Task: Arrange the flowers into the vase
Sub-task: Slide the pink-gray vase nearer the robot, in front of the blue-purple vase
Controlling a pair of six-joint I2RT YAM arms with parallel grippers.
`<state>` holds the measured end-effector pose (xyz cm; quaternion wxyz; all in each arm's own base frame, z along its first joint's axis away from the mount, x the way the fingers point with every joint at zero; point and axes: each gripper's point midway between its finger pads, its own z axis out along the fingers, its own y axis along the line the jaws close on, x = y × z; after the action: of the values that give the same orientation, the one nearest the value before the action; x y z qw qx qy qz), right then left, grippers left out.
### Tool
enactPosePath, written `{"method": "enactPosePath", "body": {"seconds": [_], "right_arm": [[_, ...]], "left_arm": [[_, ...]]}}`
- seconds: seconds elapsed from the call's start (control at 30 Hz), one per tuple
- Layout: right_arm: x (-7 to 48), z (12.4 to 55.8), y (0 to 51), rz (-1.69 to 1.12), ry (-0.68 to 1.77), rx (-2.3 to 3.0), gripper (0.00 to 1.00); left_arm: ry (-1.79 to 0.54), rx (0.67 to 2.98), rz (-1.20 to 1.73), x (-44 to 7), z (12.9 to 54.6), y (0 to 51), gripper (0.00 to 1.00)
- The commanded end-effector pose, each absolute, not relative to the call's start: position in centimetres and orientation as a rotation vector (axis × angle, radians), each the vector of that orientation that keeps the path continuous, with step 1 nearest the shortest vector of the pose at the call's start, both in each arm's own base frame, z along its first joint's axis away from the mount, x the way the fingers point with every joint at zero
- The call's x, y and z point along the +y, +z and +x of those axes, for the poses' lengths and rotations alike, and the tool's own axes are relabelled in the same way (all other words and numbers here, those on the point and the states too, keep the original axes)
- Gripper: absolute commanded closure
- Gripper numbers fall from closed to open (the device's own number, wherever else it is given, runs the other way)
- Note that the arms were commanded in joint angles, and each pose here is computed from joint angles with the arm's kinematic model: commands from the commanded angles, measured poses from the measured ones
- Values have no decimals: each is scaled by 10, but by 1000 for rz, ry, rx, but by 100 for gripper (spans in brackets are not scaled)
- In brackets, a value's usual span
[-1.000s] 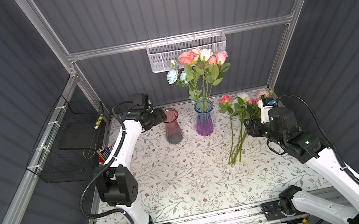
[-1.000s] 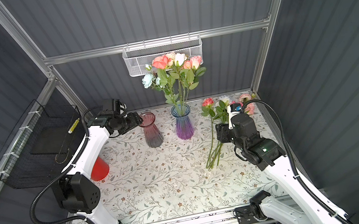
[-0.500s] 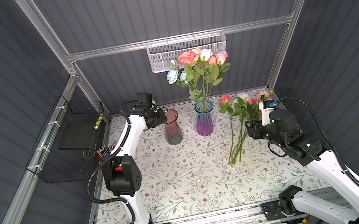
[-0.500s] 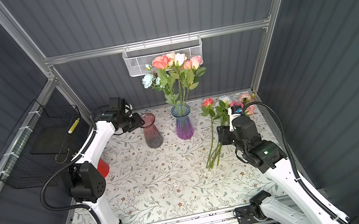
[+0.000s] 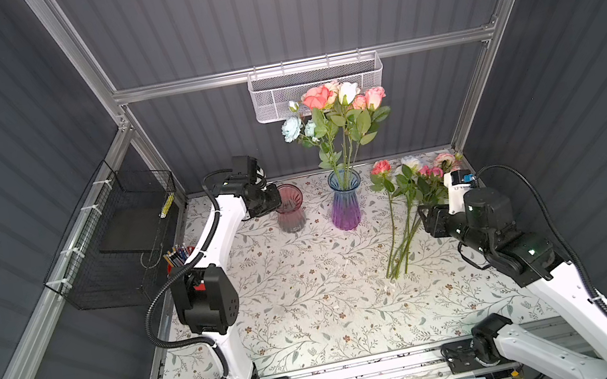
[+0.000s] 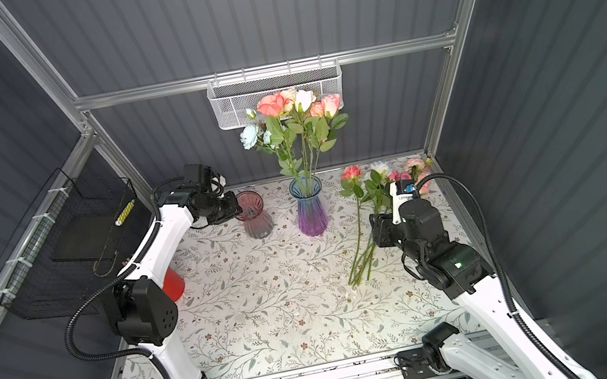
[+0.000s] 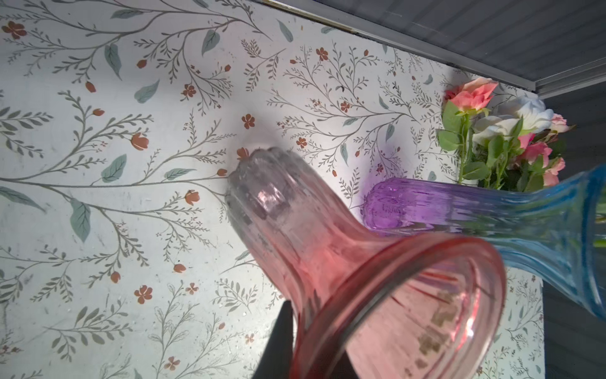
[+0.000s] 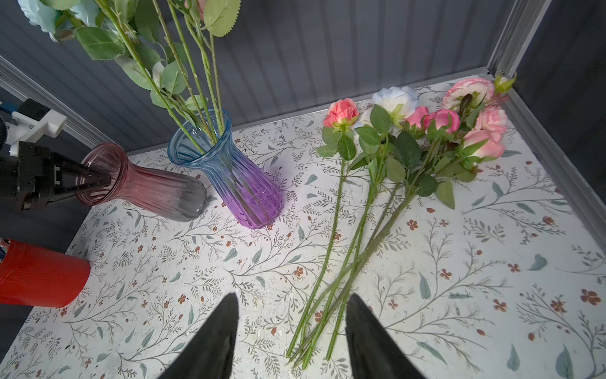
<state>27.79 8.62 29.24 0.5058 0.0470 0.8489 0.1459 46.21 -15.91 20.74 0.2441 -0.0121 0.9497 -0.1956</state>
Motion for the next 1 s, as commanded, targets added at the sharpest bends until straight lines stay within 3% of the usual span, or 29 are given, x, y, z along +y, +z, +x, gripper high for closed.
{"method": "enactPosePath", "body": {"seconds": [0.0, 0.5, 0.97], "right_arm": [[81, 275, 294, 122, 330, 2047, 45], [85, 282, 304, 118, 338, 2036, 46], [76, 286, 314, 145, 268, 2056, 47]], "left_arm": [[-537, 2582, -20, -154, 449, 219, 100], [-675, 2584, -7, -164, 416, 237, 100], [-896, 2630, 240, -239, 286, 269, 100]]}}
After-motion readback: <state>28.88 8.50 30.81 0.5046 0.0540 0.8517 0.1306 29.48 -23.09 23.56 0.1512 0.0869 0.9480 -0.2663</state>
